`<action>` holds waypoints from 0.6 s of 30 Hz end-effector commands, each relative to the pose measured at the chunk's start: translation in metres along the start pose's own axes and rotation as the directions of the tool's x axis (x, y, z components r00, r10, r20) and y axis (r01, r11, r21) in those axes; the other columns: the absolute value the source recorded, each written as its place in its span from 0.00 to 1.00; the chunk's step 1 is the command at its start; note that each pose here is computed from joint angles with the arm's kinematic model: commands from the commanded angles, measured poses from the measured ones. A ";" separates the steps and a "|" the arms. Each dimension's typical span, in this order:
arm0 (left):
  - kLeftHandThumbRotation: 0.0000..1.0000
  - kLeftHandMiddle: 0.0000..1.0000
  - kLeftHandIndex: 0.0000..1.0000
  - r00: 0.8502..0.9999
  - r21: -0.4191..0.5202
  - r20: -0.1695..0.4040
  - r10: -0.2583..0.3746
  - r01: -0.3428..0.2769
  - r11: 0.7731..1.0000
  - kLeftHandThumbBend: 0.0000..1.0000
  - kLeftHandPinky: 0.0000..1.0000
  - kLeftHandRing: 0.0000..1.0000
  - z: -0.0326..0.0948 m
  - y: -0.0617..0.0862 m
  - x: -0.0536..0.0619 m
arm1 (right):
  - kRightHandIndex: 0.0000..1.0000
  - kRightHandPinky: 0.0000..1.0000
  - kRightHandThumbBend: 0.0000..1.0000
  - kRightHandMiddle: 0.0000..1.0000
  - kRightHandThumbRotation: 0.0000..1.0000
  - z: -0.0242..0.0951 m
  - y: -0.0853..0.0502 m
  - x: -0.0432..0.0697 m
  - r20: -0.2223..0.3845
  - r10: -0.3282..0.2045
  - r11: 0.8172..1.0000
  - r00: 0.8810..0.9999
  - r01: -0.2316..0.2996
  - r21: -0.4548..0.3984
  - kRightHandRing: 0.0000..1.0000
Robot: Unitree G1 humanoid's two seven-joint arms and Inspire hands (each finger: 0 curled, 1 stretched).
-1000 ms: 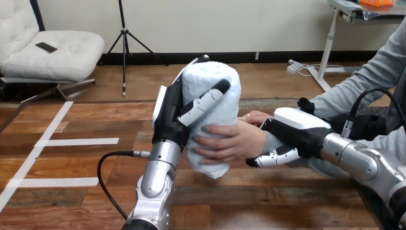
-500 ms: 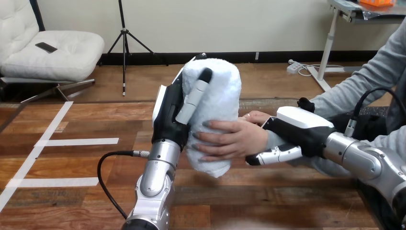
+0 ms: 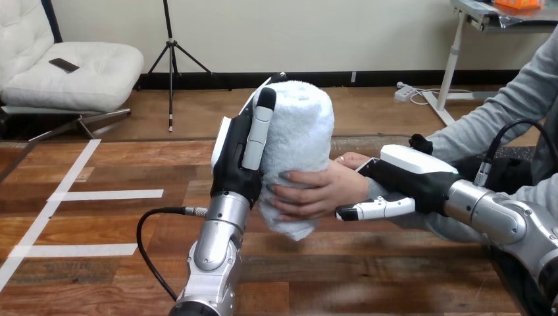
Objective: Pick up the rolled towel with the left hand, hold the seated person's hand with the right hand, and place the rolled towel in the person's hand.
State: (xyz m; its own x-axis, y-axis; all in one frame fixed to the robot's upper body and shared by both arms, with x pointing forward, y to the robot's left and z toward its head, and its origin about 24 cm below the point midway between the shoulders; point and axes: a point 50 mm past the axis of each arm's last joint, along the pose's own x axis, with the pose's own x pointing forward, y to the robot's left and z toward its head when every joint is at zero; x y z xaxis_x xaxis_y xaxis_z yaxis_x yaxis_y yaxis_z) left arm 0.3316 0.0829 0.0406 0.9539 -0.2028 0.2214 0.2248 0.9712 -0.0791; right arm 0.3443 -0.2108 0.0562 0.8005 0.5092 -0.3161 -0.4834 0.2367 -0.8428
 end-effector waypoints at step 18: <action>1.00 0.94 0.90 0.995 -0.004 0.095 -0.007 0.007 1.000 1.00 0.97 0.95 0.021 -0.001 0.012 | 0.84 0.65 1.00 0.80 1.00 0.016 -0.027 0.007 0.054 -0.001 0.998 0.999 0.004 -0.066 0.78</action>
State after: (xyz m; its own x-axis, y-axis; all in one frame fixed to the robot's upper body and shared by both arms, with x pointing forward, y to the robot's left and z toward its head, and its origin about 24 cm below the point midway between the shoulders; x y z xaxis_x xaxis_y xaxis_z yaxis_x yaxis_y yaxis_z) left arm 0.3313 0.0832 0.0407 0.9540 -0.1997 0.2238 0.2236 0.9708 -0.0872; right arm 0.3438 -0.2127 0.0561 0.7829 0.5091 -0.3577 -0.5103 0.1964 -0.8373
